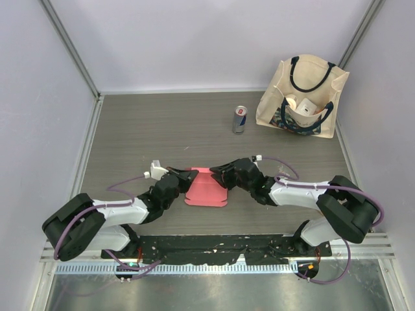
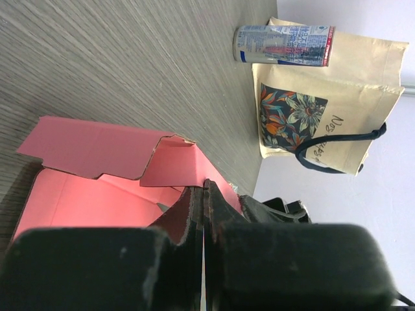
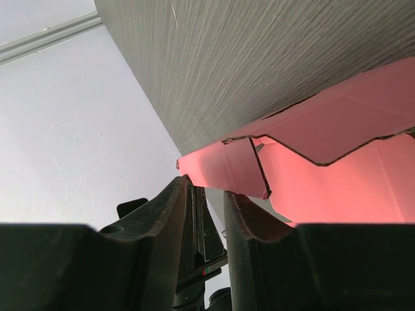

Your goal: Fold the paper box

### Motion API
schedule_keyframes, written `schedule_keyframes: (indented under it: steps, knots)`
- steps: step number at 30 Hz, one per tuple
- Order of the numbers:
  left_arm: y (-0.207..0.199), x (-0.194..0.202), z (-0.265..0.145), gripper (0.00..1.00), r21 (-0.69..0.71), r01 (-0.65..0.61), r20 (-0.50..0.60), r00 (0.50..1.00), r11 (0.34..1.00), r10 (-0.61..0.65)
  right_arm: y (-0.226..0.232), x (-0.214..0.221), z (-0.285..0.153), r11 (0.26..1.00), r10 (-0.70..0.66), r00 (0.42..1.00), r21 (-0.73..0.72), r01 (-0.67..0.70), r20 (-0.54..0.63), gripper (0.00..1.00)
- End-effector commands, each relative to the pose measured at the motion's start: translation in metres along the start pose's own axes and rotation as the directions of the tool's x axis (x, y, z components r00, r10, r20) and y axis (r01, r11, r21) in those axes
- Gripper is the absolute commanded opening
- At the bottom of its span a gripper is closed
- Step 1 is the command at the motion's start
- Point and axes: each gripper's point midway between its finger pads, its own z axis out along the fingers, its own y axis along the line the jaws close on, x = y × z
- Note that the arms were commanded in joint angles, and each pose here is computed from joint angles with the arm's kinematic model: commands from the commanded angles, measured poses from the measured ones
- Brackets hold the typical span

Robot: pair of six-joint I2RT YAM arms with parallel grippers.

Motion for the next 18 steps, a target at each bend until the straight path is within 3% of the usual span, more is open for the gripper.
schedule_keyframes:
  steps: [1,8,18]
  knots:
    - [0.001,0.007,-0.005,0.02,0.023,-0.076,-0.031,0.997,0.997,0.076,0.007,-0.013,0.004,0.999,-0.046,0.996,-0.007,0.046,0.079,0.39]
    - [-0.004,0.009,-0.005,0.02,0.039,-0.079,-0.036,0.996,0.996,0.080,0.014,-0.018,-0.009,0.997,-0.071,0.990,-0.023,0.074,0.120,0.43]
    - [-0.001,0.014,-0.008,0.01,0.030,-0.103,-0.043,0.994,0.994,0.105,0.020,-0.019,-0.007,0.998,0.013,0.993,-0.070,-0.005,0.119,0.33]
